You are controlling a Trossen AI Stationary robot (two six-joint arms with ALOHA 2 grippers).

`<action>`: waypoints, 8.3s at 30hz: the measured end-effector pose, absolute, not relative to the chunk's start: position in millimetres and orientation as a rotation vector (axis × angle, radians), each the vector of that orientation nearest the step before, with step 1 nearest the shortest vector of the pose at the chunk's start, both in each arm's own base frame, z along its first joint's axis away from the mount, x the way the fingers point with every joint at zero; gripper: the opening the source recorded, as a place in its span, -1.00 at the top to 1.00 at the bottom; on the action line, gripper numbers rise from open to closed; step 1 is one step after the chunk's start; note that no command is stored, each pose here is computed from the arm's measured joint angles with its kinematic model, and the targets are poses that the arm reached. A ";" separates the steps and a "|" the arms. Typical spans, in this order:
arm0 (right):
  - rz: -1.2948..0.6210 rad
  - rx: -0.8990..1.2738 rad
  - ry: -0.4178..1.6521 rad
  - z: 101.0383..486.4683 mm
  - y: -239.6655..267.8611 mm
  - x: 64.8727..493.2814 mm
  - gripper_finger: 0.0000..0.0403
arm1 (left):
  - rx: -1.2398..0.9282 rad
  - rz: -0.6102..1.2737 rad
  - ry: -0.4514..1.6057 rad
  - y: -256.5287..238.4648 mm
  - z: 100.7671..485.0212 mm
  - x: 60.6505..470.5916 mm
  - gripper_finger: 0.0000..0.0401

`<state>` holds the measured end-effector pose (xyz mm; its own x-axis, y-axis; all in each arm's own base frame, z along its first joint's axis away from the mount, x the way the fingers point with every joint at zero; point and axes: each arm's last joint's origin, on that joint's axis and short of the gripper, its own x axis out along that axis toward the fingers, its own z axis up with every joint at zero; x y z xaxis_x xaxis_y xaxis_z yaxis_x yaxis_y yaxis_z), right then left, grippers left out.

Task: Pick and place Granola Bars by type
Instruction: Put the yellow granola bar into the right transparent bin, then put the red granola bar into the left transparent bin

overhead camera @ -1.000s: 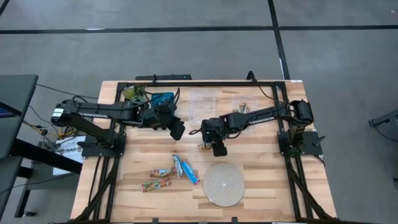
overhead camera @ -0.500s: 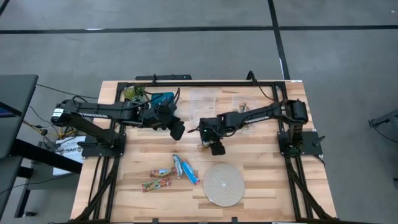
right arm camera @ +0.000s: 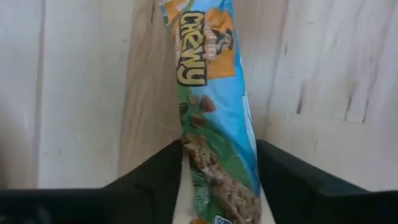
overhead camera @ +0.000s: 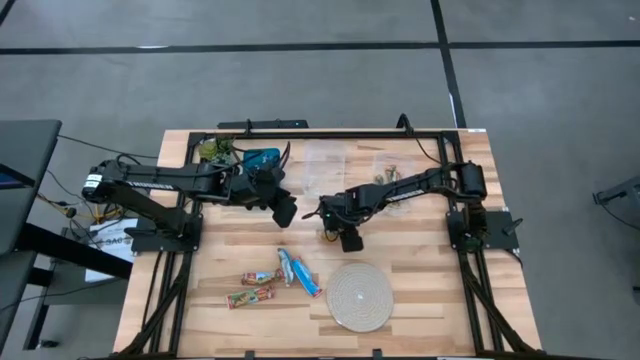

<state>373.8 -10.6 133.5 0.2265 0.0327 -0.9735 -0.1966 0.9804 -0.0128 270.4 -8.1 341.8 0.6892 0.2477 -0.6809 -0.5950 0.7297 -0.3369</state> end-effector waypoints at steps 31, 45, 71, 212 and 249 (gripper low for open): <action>-0.871 0.490 1.229 305.1 -79.8 260.4 0.75 | -0.245 0.326 0.721 -9.3 343.6 269.5 0.45; -0.972 0.618 1.305 269.6 -98.9 243.8 0.62 | -0.234 0.309 0.726 -9.6 343.5 269.6 0.45; -0.173 0.240 1.037 282.6 37.7 300.4 -0.08 | -0.266 0.057 1.097 -73.8 273.7 240.6 0.45; 0.030 0.108 0.937 310.1 68.4 278.5 0.38 | 0.092 -0.169 1.179 -98.2 197.3 317.8 0.46; 0.053 0.063 0.924 310.5 69.5 279.0 0.38 | 0.080 -0.192 1.354 -118.1 163.9 331.0 0.99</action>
